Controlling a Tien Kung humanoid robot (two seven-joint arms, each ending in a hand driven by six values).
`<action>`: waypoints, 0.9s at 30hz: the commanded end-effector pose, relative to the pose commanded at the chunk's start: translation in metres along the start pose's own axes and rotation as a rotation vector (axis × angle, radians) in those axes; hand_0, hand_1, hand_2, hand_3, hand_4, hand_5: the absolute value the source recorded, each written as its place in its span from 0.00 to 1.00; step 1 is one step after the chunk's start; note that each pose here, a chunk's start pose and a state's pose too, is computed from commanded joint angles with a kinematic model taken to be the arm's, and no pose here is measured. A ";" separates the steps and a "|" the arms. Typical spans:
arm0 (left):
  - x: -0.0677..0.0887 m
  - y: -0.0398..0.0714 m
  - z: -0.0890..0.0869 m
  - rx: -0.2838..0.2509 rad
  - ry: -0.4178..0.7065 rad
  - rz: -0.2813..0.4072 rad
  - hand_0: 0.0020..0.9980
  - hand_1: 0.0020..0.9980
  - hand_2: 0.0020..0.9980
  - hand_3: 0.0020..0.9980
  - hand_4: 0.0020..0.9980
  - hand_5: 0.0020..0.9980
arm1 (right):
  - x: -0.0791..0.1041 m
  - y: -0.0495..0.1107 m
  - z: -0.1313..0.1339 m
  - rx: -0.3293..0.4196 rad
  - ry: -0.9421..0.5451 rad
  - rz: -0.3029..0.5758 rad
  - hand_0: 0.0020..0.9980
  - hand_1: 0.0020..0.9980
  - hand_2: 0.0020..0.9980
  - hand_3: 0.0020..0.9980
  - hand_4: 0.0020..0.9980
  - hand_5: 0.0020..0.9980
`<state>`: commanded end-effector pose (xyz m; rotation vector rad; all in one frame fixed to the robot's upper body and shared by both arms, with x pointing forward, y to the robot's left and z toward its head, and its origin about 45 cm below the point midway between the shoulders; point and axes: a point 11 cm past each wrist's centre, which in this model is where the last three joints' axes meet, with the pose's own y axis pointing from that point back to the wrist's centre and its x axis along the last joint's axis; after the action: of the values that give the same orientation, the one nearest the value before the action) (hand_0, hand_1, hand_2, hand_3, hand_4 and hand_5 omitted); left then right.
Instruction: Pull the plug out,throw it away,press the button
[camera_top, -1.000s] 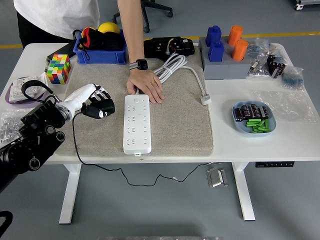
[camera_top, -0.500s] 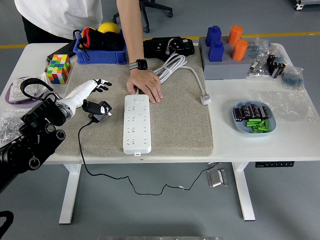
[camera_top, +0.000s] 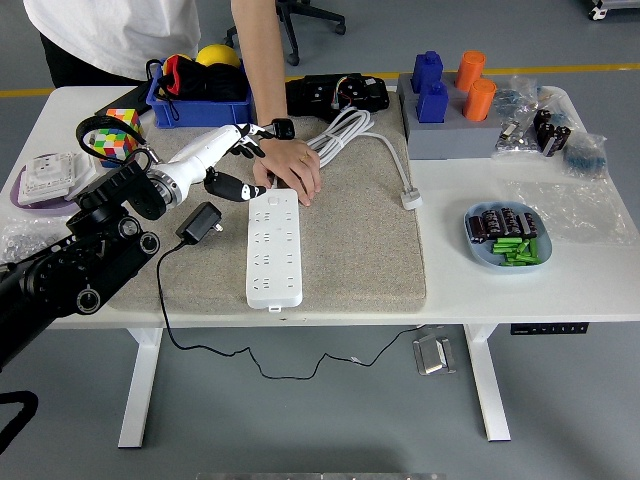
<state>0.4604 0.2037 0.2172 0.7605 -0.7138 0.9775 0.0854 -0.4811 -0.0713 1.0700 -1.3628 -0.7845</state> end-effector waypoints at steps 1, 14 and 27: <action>-0.002 -0.002 0.004 -0.002 -0.005 -0.015 0.12 0.15 0.15 0.60 0.20 0.00 | 0.000 0.000 0.001 -0.001 0.000 0.000 0.77 0.73 0.72 0.71 0.89 0.66; -0.032 -0.016 0.012 0.085 -0.108 -0.180 0.08 0.07 0.12 0.60 0.07 0.00 | -0.001 0.000 0.001 -0.002 0.002 0.000 0.77 0.73 0.72 0.71 0.89 0.66; -0.034 -0.026 0.001 0.181 -0.162 -0.188 0.07 0.06 0.13 0.62 0.07 0.00 | -0.001 0.000 0.000 -0.002 0.004 -0.001 0.77 0.73 0.72 0.71 0.89 0.66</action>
<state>0.4708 0.1783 0.1839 1.0557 -0.6849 0.8227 0.0848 -0.4804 -0.0719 1.0699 -1.3581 -0.7843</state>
